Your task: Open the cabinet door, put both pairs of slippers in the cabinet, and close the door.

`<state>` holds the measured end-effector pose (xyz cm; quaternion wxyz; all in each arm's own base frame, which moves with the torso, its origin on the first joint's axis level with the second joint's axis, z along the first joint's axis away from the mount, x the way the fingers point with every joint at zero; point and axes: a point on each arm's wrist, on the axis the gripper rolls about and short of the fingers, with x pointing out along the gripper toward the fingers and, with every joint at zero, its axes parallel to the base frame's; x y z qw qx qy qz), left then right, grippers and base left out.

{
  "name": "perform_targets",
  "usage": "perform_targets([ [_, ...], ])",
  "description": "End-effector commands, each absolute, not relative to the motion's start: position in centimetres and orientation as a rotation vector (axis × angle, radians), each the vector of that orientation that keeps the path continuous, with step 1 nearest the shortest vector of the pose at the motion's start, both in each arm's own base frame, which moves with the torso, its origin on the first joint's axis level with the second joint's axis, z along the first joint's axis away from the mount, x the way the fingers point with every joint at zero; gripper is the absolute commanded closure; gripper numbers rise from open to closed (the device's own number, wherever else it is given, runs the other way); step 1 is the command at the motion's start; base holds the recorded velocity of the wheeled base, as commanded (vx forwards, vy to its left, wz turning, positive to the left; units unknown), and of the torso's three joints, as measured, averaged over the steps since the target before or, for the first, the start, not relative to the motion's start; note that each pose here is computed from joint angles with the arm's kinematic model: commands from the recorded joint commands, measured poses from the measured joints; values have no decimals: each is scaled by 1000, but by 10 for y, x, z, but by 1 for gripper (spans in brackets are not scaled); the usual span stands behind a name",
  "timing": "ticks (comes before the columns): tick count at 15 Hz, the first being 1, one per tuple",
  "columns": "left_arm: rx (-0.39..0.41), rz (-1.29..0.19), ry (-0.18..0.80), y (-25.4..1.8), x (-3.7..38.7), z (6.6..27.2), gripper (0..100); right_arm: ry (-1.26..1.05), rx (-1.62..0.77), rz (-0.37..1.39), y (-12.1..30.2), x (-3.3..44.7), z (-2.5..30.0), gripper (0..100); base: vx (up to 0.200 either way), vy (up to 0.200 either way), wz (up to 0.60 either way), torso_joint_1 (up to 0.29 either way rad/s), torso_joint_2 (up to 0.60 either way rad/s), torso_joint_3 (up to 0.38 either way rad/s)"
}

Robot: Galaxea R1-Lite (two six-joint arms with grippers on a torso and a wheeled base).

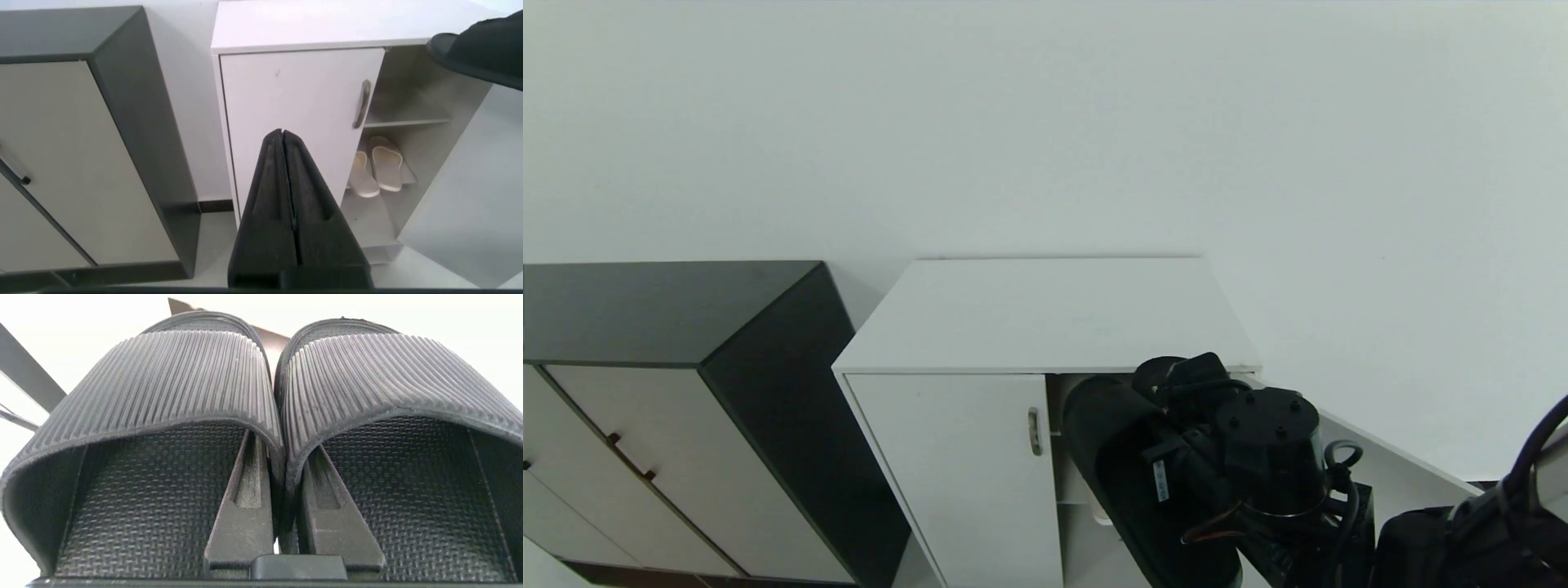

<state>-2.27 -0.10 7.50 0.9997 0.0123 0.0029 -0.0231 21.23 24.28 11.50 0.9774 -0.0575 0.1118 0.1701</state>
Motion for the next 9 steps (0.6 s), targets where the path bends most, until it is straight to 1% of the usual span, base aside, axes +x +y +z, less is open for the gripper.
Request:
perform_targets([
  [1, 24, -46, 6, -1, -23, 75, 100, 227, -117, 343, 243, 212, 114, 100, 0, 0, 0, -163, 378, 212],
  [3, 24, -46, 6, -1, -23, 75, 100, 228, -118, 344, 243, 212, 114, 100, 0, 0, 0, -190, 420, 232],
  [9, 24, -46, 6, -1, -23, 75, 100, 230, -120, 344, 243, 212, 113, 100, 0, 0, 0, -229, 544, 313],
])
